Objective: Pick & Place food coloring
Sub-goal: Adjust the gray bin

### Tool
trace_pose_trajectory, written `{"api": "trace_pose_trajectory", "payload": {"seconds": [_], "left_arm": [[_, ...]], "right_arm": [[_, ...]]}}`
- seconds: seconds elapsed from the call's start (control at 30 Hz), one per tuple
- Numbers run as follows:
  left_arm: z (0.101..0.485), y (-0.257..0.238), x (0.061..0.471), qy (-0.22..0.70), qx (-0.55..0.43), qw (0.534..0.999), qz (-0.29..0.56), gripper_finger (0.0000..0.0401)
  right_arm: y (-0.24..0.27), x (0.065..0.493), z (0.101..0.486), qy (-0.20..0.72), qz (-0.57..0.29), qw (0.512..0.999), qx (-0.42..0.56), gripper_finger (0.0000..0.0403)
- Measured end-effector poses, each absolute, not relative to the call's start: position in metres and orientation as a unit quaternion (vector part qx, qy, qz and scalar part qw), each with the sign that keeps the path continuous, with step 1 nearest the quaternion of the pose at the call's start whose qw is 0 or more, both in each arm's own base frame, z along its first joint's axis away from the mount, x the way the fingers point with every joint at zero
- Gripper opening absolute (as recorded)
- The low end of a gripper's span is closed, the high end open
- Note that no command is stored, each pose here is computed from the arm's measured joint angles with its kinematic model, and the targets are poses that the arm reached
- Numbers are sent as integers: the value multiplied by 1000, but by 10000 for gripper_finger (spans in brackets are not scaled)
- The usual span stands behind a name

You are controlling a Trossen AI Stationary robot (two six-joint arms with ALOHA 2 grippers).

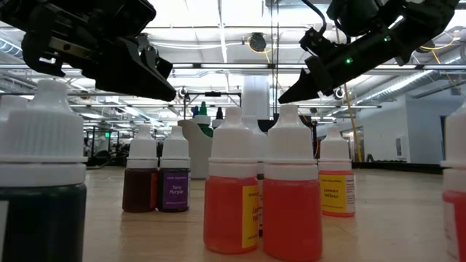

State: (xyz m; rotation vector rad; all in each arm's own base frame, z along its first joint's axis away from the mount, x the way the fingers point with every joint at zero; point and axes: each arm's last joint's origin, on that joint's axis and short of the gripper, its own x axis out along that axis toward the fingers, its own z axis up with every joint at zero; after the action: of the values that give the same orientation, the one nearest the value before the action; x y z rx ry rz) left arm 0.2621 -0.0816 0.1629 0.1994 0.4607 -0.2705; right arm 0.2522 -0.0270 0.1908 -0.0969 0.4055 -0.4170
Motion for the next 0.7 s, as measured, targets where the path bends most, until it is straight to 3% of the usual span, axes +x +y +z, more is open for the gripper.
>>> {"api": "trace_pose_trajectory", "payload": {"seconds": [0.7], "left_arm": [[163, -82, 262, 228, 89, 961, -131, 9]], "right_arm": [[-27, 252, 191, 198, -206, 958, -39, 0]]}}
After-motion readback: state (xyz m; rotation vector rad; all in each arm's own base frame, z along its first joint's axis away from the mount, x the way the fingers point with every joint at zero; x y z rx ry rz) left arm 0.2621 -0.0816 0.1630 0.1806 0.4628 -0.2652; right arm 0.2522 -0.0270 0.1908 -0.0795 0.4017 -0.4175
